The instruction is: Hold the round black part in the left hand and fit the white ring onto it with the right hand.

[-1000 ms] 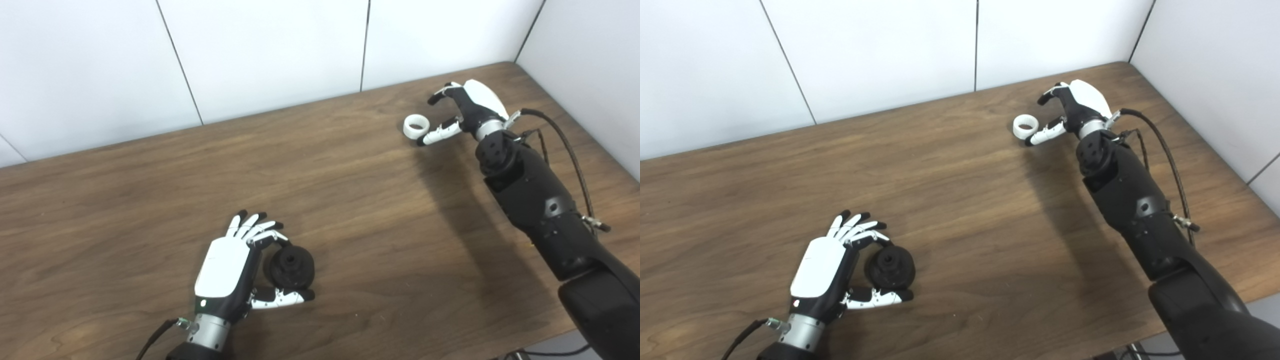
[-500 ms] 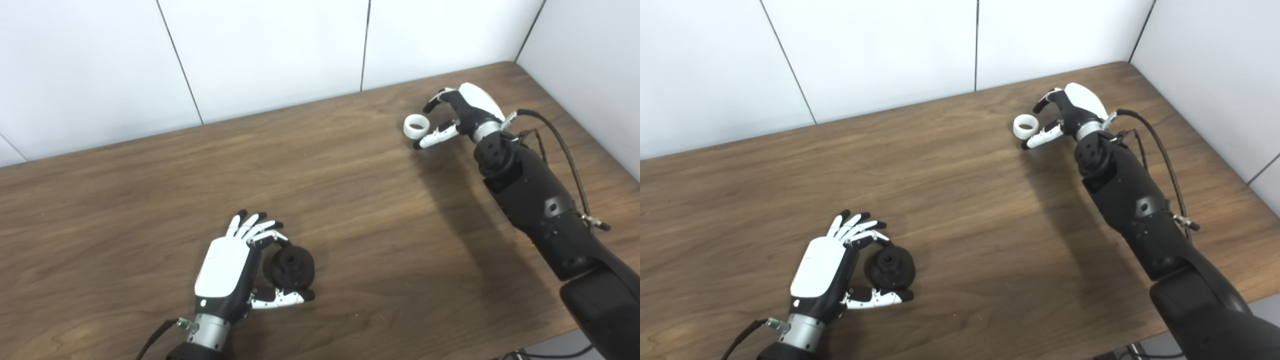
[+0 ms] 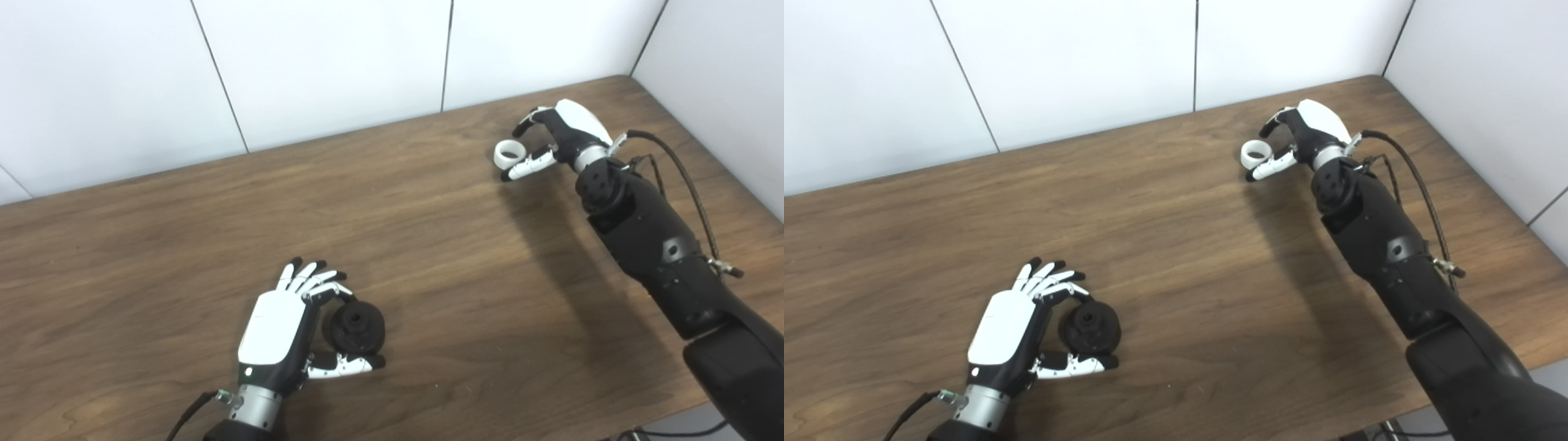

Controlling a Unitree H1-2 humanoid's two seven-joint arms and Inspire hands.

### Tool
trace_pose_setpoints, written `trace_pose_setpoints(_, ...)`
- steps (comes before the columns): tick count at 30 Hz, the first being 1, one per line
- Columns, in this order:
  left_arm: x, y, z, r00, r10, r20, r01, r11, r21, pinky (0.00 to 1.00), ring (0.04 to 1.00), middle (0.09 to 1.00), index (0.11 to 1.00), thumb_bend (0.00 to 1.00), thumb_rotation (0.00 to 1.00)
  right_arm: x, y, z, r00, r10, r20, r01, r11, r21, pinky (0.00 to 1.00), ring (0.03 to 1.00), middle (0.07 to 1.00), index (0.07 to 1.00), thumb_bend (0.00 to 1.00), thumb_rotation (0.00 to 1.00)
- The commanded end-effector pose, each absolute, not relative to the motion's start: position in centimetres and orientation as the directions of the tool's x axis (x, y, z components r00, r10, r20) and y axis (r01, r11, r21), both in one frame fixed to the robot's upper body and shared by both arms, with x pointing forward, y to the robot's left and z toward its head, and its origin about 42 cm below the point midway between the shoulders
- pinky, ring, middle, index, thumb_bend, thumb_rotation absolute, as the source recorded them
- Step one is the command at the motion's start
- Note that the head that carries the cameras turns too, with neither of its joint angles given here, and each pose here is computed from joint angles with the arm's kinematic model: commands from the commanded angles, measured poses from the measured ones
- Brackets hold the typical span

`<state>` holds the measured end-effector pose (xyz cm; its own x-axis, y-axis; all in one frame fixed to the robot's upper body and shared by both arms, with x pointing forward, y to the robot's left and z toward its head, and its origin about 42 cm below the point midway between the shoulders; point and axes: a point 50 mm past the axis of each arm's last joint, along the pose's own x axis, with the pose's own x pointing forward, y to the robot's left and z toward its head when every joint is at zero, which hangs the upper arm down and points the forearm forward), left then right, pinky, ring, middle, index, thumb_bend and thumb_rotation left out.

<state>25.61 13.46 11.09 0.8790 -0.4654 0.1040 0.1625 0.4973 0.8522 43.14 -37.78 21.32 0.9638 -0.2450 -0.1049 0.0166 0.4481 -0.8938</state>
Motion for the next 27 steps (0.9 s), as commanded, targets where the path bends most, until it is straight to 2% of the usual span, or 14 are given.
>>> trace_pose_setpoints(1, 24.70, 14.56, 9.60, 0.890, -0.454, 0.030, 0.199, 0.449, 0.871, 1.00, 0.912, 0.806, 0.484, 0.52, 0.06, 44.33, -37.71, 24.60, 0.973, -0.233, -0.006, 0.097, 0.427, -0.899, 0.94, 0.963, 0.914, 0.661, 0.83, 0.23)
trace_pose_setpoints(11, 24.67, 14.52, 9.68, 0.892, -0.451, 0.029, 0.199, 0.449, 0.871, 1.00, 0.908, 0.808, 0.484, 0.52, 0.06, 44.26, -37.98, 24.61, 0.971, -0.240, -0.012, 0.092, 0.418, -0.904, 0.94, 0.966, 0.915, 0.658, 0.81, 0.23)
trace_pose_setpoints(17, 24.68, 14.52, 9.80, 0.893, -0.450, 0.028, 0.199, 0.450, 0.871, 1.00, 0.911, 0.811, 0.485, 0.52, 0.06, 44.17, -38.16, 24.64, 0.971, -0.238, -0.010, 0.095, 0.424, -0.900, 0.93, 0.962, 0.911, 0.643, 0.81, 0.20)
trace_pose_setpoints(27, 24.61, 14.56, 9.85, 0.894, -0.447, 0.029, 0.198, 0.453, 0.869, 1.00, 0.911, 0.810, 0.484, 0.52, 0.06, 44.48, -37.98, 24.72, 0.969, -0.242, -0.039, 0.069, 0.421, -0.905, 0.95, 0.966, 0.908, 0.644, 0.81, 0.23)
